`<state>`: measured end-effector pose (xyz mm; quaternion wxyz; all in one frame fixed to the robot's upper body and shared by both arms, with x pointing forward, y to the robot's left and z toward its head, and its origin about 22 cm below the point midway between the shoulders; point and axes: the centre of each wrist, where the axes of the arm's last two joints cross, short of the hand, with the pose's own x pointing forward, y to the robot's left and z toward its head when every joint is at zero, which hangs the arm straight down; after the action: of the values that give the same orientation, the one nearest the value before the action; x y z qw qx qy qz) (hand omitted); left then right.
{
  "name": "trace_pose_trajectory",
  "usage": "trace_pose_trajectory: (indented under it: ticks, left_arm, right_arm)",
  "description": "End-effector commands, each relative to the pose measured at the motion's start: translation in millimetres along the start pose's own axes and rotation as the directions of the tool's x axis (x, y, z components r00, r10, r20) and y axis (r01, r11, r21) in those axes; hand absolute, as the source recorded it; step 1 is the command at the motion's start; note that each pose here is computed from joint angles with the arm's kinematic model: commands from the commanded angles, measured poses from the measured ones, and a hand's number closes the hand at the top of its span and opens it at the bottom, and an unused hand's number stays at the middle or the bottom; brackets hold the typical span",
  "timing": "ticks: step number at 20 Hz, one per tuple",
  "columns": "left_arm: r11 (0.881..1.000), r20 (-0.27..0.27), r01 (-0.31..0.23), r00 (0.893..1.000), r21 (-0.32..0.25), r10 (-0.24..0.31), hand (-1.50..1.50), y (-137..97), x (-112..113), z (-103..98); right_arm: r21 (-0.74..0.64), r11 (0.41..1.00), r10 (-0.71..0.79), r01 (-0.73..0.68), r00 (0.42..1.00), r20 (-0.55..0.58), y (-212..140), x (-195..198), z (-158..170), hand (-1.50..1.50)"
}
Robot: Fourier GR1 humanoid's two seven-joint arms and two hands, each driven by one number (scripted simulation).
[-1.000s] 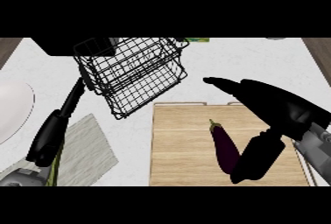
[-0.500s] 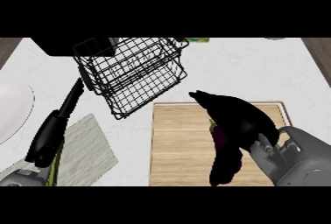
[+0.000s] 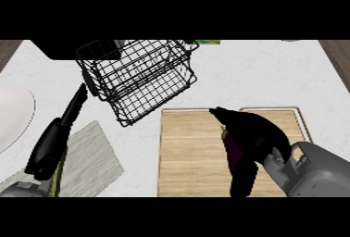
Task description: Pick the eggplant from the tray and place it in the tiered basket
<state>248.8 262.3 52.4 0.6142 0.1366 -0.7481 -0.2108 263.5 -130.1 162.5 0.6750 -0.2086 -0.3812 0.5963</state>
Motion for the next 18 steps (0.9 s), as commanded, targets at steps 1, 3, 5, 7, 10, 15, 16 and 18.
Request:
trace_pose_trajectory:
  ticks: [1, 3, 5, 7, 10, 15, 16, 18]
  left_arm:
    - [1.000, 0.032, 0.002, 0.999, 0.015, -0.003, 0.00, -3.4, -2.6, -8.8]
    - [1.000, 0.029, 0.005, 1.000, 0.001, -0.005, 0.00, 2.2, -10.4, 1.6]
    - [1.000, 0.022, -0.005, 1.000, 0.004, 0.005, 0.00, 7.5, -11.8, -3.5]
    - [1.000, 0.030, -0.006, 1.000, -0.011, 0.006, 0.00, 2.7, -10.1, -7.4]
    - [1.000, 0.033, 0.007, 0.999, 0.011, -0.008, 0.00, 19.4, 7.6, -12.2]
    - [1.000, 0.038, -0.008, 0.999, 0.009, 0.007, 0.00, 16.5, -1.2, -13.9]
    - [1.000, 0.035, 0.004, 0.999, -0.010, -0.003, 0.00, 10.4, 3.7, -5.7]
    - [1.000, 0.025, 0.010, 1.000, -0.002, -0.010, 0.00, -9.2, 7.0, -7.3]
  right_arm:
    - [0.078, 0.991, 0.122, -0.112, 0.982, -0.142, 2.9, 1.3, 13.4, -1.50]
    - [0.099, 0.992, 0.096, -0.080, 0.980, -0.173, 4.8, -10.6, -3.7, -1.50]
    - [0.076, 0.993, 0.106, -0.093, 0.976, -0.188, 2.9, -11.9, 9.2, -1.50]
    - [0.025, 0.998, 0.069, -0.065, 0.975, -0.210, 10.7, -8.2, -6.6, -1.50]
    - [-0.067, 0.995, 0.057, -0.073, 0.977, -0.205, 0.8, -27.9, 0.8, -1.50]
    - [-0.096, 0.994, 0.023, -0.043, 0.978, -0.205, -2.9, -30.9, 0.6, -1.50]
    - [-0.084, 0.996, 0.016, -0.033, 0.979, -0.204, -3.4, -32.7, -5.6, -1.50]
    - [-0.062, 0.997, 0.030, -0.045, 0.976, -0.217, 10.4, -48.8, -7.8, -1.50]
